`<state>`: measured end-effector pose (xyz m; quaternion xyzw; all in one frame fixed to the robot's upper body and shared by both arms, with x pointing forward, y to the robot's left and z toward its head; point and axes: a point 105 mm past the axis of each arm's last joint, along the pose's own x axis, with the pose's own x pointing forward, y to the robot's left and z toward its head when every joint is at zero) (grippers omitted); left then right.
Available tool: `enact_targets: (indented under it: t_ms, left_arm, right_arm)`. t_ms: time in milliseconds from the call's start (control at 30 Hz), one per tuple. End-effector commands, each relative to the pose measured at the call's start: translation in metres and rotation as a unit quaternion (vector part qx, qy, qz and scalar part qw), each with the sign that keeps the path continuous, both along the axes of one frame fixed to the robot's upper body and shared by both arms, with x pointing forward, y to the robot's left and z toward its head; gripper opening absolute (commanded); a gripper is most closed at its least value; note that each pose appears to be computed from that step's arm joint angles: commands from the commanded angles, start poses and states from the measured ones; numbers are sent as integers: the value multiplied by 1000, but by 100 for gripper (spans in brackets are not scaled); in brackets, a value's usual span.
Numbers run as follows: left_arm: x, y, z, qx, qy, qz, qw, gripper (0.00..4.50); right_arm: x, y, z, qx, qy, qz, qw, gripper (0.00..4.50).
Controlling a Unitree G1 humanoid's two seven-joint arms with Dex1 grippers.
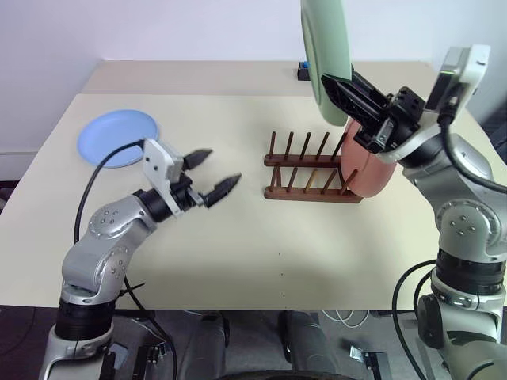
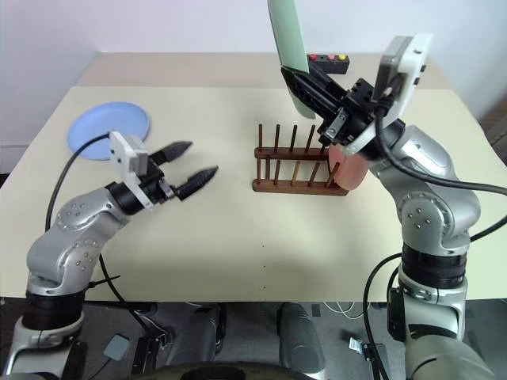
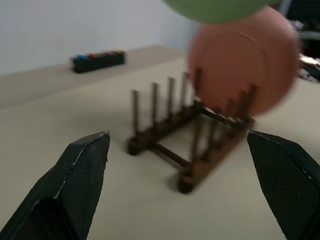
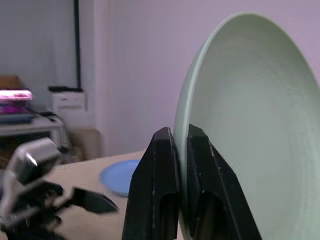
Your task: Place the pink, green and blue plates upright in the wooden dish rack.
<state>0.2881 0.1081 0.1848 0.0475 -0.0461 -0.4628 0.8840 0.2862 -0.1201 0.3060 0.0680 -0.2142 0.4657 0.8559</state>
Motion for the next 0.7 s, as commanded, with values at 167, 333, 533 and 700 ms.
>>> enact_targets:
  t_ms: [167, 333, 533, 700]
  left_arm:
    - [-15, -20, -21, 51, 10, -70, 996, 446]
    - [-17, -24, -26, 54, 11, -74, 996, 446]
    - [-19, -24, -26, 53, 11, -74, 996, 446]
    - [-20, -23, -26, 53, 10, -69, 996, 446]
  right_arm:
    - [-7, -9, -2, 68, 52, 3, 996, 0]
    - [0, -11, -16, 80, 93, -7, 992, 0]
    - [6, -16, -24, 94, 113, -18, 989, 0]
    - [16, -26, -27, 130, 140, -31, 981, 0]
